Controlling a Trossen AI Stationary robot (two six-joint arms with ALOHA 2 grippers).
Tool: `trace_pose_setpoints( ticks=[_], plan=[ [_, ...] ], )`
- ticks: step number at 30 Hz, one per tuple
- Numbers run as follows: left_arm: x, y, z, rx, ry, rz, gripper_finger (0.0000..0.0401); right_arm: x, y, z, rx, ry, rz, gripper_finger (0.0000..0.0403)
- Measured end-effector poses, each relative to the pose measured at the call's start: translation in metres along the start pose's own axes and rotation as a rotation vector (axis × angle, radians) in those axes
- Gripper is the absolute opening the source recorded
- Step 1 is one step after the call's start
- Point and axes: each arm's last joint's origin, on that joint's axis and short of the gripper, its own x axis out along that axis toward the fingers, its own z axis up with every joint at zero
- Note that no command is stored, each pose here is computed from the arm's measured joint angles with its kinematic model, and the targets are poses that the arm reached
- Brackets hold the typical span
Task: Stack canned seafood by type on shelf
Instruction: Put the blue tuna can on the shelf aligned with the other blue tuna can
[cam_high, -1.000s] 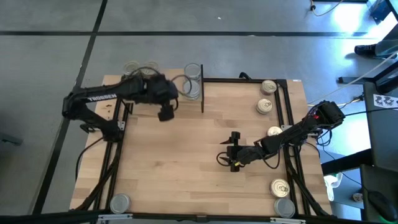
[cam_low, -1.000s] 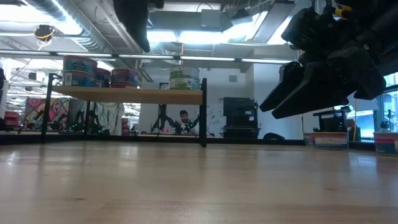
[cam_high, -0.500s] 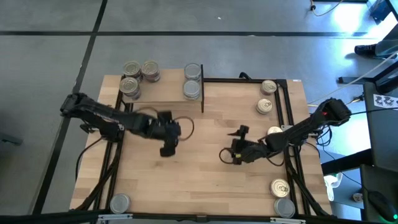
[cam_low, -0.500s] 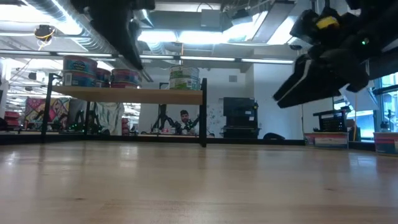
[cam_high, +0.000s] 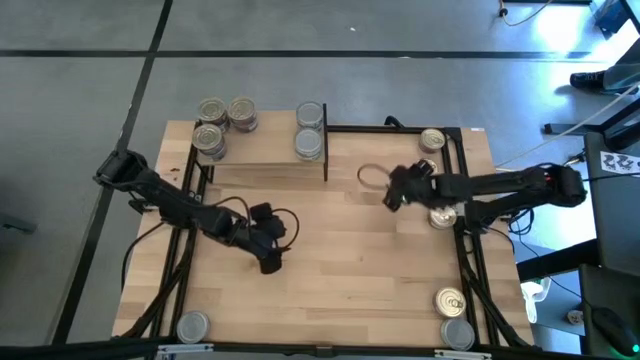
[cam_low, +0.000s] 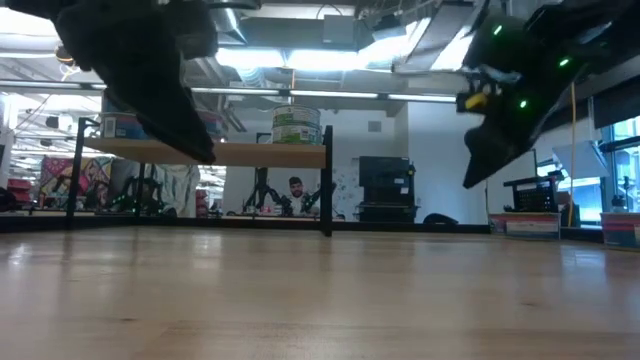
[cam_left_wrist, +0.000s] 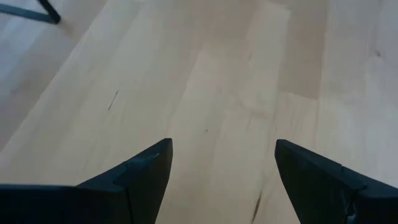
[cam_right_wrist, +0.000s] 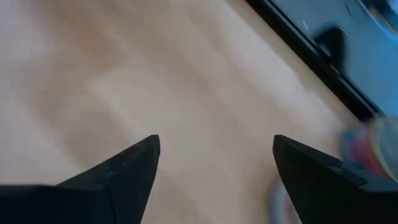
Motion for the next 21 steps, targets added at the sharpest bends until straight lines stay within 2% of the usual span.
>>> trace_pose_setpoints(
  ticks=[4, 7, 13, 17, 19, 21],
  plan=[
    [0.001, 0.001, -0.006, -0.024, 0.003, 0.013, 0.028, 0.02, -0.033, 0.004, 0.09, 0.098, -0.106, 0.0308],
    [0.0, 0.0, -0.006, -0.027, -0.013, 0.023, 0.028, 0.029, -0.053, 0.006, 0.14, 0.138, -0.156, 0.0274],
    [0.0, 0.0, -0.005, -0.006, -0.027, 0.042, 0.028, 0.041, -0.08, -0.001, 0.204, 0.26, -0.224, 0.0138],
    [0.0, 0.001, -0.005, -0.004, -0.048, 0.073, 0.028, 0.05, -0.088, -0.008, 0.209, 0.359, -0.244, 0.0049],
    [0.0, 0.002, -0.005, -0.003, -0.054, 0.082, 0.028, 0.055, -0.089, -0.008, 0.201, 0.378, -0.231, 0.0017],
    [0.0, 0.002, -0.005, 0.002, -0.055, 0.084, 0.028, 0.059, -0.089, -0.009, 0.188, 0.393, -0.214, 0.0006]
  ],
)
